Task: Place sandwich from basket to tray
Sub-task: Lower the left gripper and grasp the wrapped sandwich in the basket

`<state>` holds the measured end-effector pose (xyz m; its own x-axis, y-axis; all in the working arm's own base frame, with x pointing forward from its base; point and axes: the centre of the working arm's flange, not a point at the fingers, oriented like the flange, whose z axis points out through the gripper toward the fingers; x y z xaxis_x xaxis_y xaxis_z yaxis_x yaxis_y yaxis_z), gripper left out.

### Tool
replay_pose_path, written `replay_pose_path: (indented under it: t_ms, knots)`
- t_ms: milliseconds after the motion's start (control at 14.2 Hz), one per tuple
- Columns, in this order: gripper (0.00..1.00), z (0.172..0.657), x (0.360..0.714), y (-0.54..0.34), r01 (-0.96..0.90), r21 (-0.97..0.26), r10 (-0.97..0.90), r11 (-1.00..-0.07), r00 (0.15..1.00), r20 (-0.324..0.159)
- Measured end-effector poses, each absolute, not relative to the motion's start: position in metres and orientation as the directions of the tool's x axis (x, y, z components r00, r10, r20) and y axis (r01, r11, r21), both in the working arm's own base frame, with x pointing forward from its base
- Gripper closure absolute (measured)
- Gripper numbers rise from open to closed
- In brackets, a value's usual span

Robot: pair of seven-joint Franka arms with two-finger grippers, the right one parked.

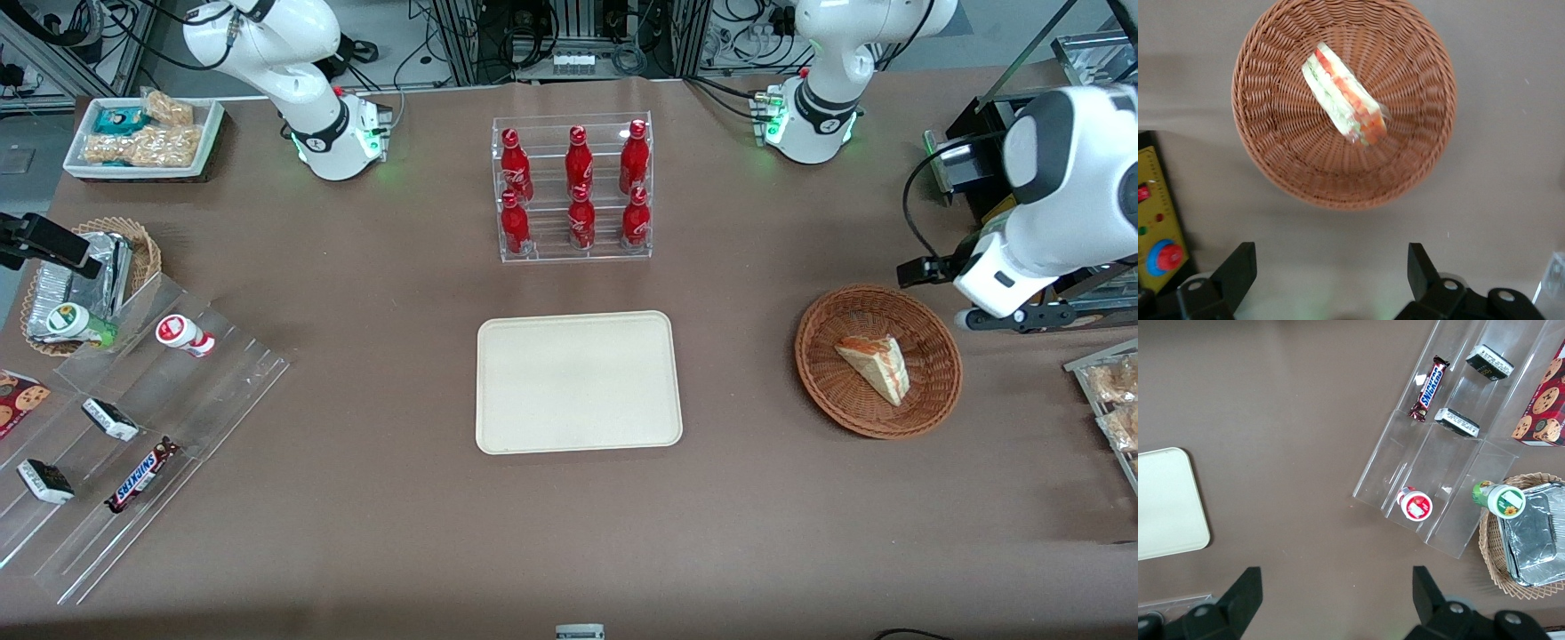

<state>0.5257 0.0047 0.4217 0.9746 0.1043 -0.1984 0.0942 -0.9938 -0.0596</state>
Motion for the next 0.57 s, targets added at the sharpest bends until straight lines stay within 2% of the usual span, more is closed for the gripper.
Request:
replay_pose_path:
  t_ms: [212, 565]
  knots:
    - [0.0, 0.381, 0.522, 0.009, 0.264, -0.077, 0.273, -0.961, 0.951, -0.143]
    - [0.0, 0.339, 0.537, 0.021, 0.537, -0.072, 0.54, -0.841, 0.84, -0.051]
